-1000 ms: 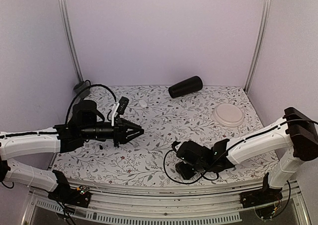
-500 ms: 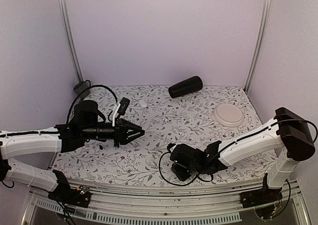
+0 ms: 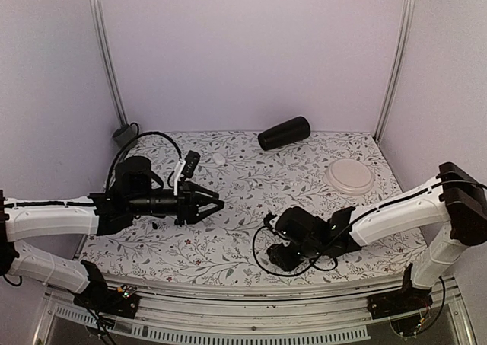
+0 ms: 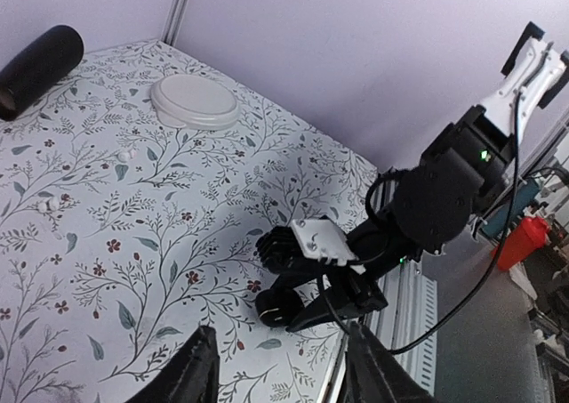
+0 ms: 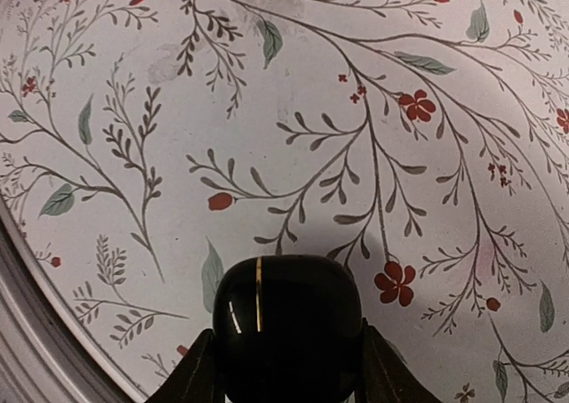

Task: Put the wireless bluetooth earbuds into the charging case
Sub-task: Pick up the charging case from the corner of the board.

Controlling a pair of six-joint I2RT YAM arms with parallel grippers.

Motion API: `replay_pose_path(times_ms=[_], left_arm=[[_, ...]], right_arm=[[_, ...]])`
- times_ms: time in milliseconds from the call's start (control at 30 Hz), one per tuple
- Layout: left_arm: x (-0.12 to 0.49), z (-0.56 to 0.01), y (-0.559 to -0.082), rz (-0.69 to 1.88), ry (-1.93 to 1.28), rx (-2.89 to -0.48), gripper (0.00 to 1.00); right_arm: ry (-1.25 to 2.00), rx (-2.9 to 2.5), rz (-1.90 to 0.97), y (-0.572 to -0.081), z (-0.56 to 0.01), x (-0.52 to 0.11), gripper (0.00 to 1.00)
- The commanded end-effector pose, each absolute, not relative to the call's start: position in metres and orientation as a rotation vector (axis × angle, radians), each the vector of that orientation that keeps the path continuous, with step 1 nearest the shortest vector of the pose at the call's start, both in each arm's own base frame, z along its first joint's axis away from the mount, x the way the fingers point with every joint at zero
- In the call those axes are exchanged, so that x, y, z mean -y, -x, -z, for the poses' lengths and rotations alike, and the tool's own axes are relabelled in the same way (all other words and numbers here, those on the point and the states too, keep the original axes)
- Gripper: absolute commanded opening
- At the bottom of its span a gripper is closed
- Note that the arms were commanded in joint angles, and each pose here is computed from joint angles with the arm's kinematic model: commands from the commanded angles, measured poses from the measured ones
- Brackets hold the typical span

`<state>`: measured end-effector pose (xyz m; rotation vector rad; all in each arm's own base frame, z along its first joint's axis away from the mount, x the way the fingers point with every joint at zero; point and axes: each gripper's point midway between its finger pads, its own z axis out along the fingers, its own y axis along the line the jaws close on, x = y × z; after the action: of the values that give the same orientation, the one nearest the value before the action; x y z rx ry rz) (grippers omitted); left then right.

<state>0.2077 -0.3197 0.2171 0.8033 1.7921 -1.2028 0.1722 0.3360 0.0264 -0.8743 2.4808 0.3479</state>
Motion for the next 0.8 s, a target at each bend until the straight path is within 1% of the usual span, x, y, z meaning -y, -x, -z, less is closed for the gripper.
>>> replay_pose_path(times_ms=[0,100,167,233,367,467,600,767], left_arm=[[0.323,-0.228,-0.199,1.175,-0.880,-1.622,0.53],[0.325,-0.244,-0.185,1.119,-0.960,-1.430,0.54],[0.327,-0.254,-0.175,1.077,-1.013,-1.300,0.54],[0.332,-0.260,-0.166,1.031,-1.088,-1.182,0.52],[0.348,-0.258,-0.157,0.998,-1.200,-1.090,0.49],[0.356,-0.259,-0.156,0.966,-1.234,-1.046,0.49],[0.364,-0.258,-0.145,0.970,-1.289,-0.989,0.50],[0.378,-0.260,-0.130,0.949,-1.338,-0.932,0.51]], right_arm=[[0.865,-2.365,-0.728,-0.178,-0.093,-0.350,0.27],[0.928,-2.256,-1.013,-0.171,-0.140,-0.354,0.27],[1.021,-2.165,-1.228,-0.153,-0.173,-0.357,0.27],[1.098,-2.078,-1.381,-0.139,-0.200,-0.359,0.27],[1.207,-1.937,-1.630,-0.113,-0.242,-0.362,0.27],[1.265,-1.870,-1.746,-0.101,-0.262,-0.363,0.27],[1.294,-1.827,-1.831,-0.094,-0.276,-0.365,0.27],[1.308,-1.820,-1.924,-0.091,-0.282,-0.369,0.27]])
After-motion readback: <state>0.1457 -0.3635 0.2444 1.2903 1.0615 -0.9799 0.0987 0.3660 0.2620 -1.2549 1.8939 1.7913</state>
